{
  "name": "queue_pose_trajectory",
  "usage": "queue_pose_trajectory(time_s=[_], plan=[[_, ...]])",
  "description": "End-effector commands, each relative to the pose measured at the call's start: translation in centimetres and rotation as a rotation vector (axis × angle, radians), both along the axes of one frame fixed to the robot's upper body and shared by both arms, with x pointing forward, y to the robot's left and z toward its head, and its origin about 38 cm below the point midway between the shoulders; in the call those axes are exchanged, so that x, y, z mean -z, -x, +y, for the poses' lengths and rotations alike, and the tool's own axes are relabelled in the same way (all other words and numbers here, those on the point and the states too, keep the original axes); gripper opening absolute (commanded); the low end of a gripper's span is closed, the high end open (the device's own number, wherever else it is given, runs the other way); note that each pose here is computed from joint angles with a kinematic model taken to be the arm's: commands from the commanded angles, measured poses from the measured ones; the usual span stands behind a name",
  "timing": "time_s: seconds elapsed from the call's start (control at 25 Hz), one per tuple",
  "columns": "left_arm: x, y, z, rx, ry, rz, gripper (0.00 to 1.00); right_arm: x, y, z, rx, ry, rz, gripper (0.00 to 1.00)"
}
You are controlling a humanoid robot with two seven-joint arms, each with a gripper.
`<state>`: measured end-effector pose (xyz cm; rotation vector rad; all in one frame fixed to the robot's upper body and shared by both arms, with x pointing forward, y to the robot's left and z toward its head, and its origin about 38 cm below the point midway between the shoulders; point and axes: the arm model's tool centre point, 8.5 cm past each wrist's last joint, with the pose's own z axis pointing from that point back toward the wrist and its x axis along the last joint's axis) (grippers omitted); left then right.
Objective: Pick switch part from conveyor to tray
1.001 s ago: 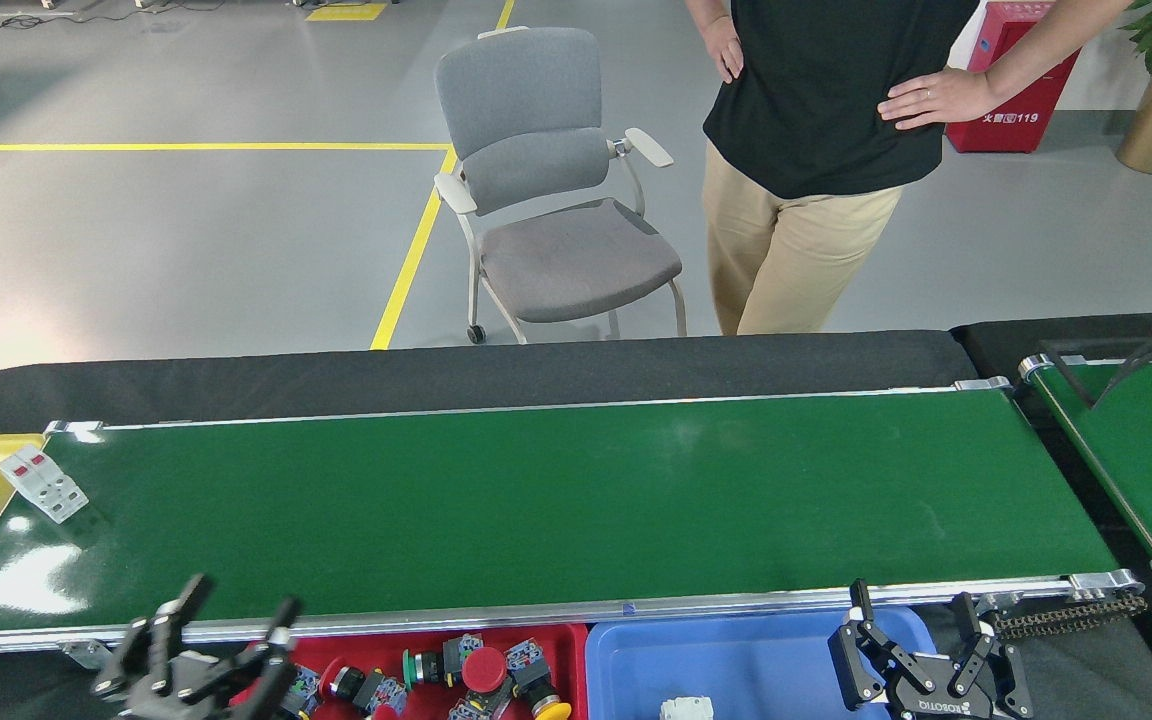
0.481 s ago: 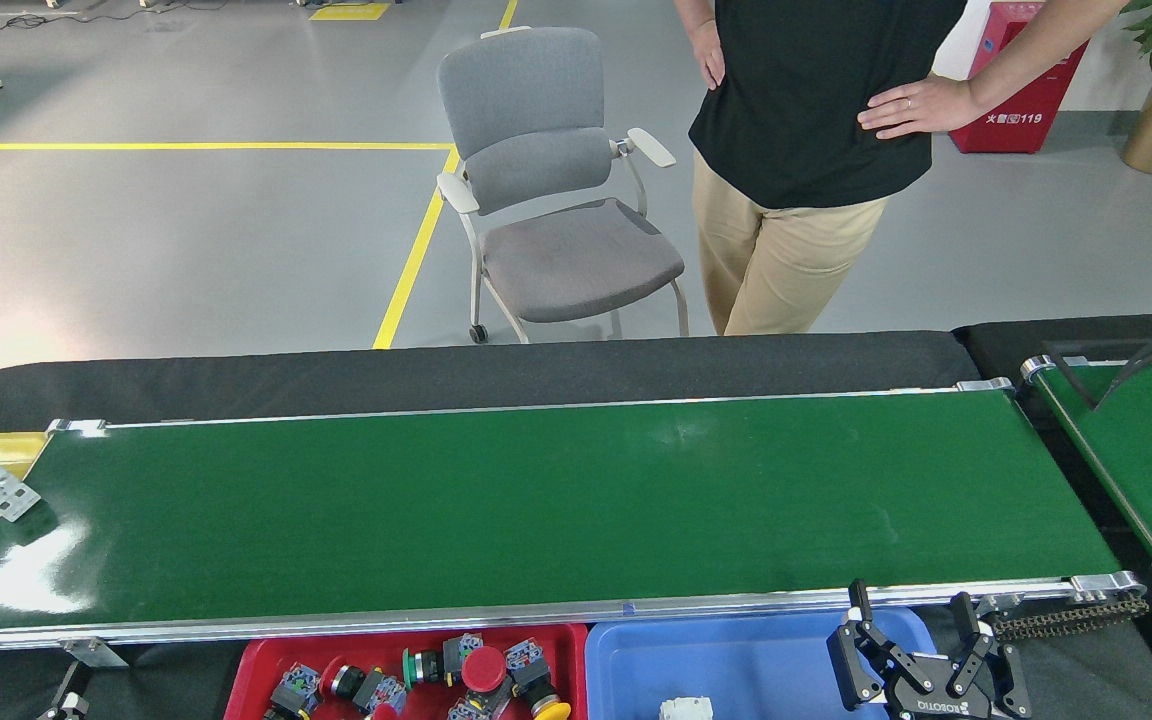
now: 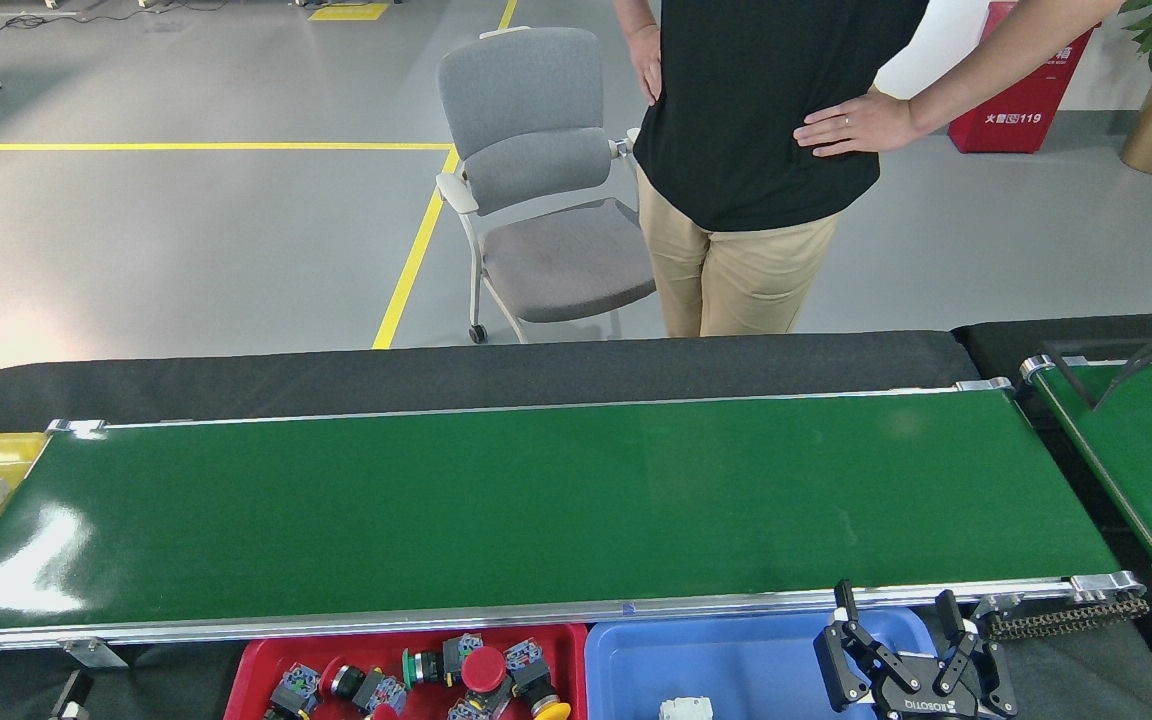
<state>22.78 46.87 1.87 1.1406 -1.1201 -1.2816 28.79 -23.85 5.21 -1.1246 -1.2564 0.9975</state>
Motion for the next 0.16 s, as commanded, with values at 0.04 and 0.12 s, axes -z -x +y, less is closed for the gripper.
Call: queue_pose_trajectory(time_s=[0.04, 0.12], plan=[[-1.29, -0.37, 0.43, 0.006, -0.019, -0.035, 1.00, -0.62, -0.10, -0.13, 0.000, 0.006, -0.018, 1.00], [-1.73, -0.52, 0.54, 0.008, -0.028, -0.046, 1.00, -0.62, -0.10, 0.00, -0.001, 0.004, -0.018, 1.00]])
